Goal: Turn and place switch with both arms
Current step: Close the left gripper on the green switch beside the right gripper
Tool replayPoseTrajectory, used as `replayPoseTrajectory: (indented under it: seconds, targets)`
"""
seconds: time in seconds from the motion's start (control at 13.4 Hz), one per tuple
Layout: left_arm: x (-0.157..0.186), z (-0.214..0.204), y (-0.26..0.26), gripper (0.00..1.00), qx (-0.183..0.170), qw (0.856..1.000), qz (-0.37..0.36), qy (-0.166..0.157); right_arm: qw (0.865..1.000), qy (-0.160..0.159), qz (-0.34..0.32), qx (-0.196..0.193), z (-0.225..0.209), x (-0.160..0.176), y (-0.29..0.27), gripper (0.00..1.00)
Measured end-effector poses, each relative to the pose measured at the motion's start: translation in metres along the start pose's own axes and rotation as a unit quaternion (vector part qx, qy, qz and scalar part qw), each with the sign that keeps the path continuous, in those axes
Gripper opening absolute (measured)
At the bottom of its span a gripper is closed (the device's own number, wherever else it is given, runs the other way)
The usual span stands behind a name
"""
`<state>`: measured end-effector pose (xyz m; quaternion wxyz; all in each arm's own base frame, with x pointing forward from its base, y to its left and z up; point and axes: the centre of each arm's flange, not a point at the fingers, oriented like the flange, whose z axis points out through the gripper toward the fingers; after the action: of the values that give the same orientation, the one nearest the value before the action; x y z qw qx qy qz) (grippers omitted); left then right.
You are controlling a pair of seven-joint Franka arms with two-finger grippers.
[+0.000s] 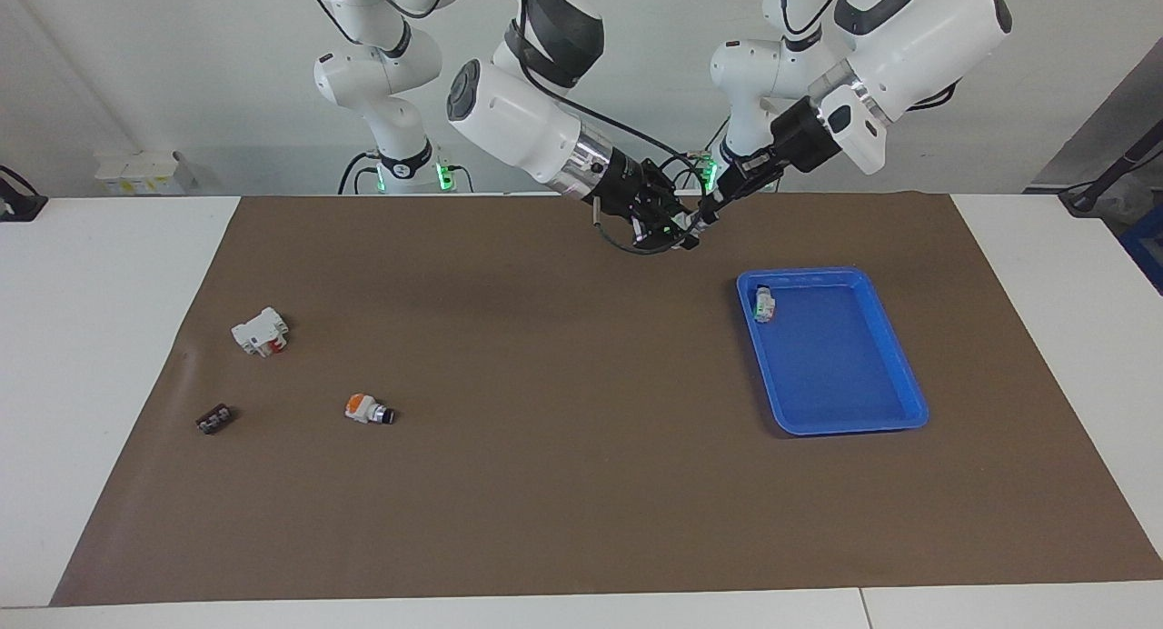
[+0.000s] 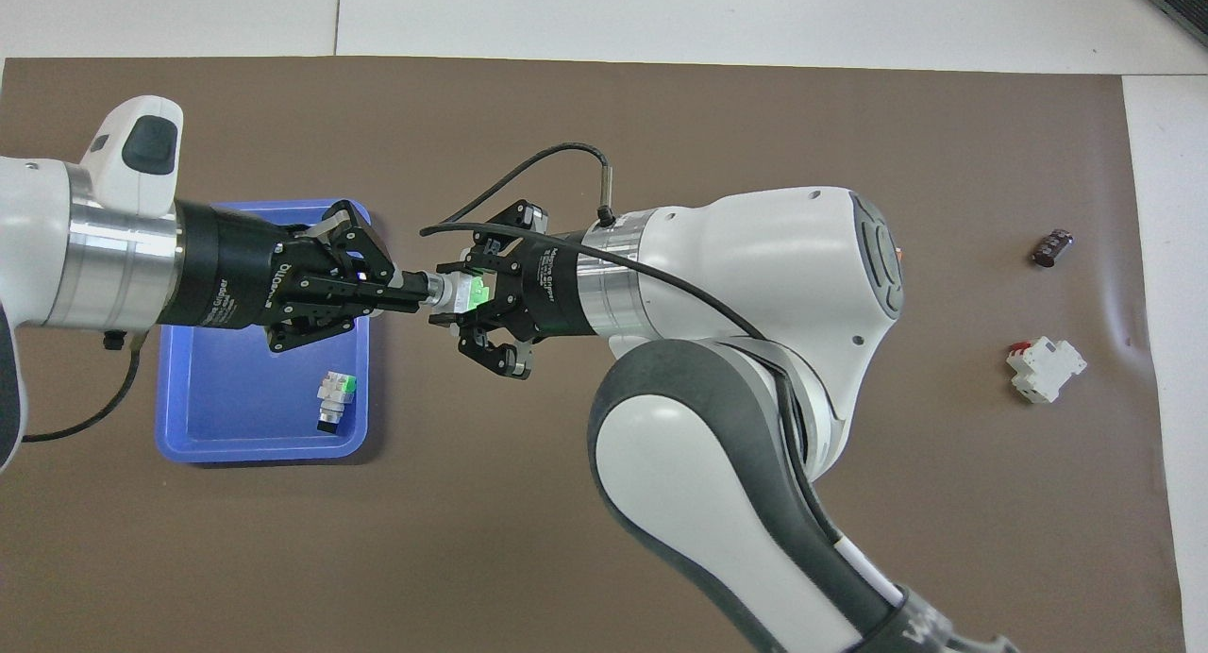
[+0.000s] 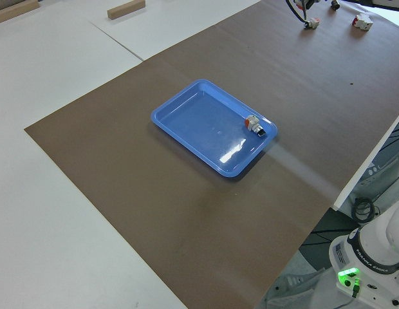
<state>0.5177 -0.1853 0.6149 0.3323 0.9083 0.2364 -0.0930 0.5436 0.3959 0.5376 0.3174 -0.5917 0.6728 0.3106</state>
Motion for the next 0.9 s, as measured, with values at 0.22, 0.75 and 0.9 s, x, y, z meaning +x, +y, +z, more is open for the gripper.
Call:
replayPoseTrajectory:
  seconds: [0.22, 0.75, 0.9]
  targets:
    - [0.0007, -0.0003, -0.0012, 0.10, 0.001, 0.996, 0.085, -0.001, 1.000, 0.000, 0.000, 0.000, -0.0001, -0.0002, 0.0000, 0.41]
    - [0.0027, -0.0020, -0.0062, 0.10, 0.013, 0.913, 0.408, -0.006, 1.000, 0.000, -0.001, -0.002, 0.0027, -0.0012, 0.0019, 0.41]
    - [0.0018, -0.0024, -0.0066, 0.10, 0.023, 0.873, 0.487, -0.006, 1.000, 0.000, -0.001, -0.004, 0.0046, -0.0014, 0.0027, 0.41]
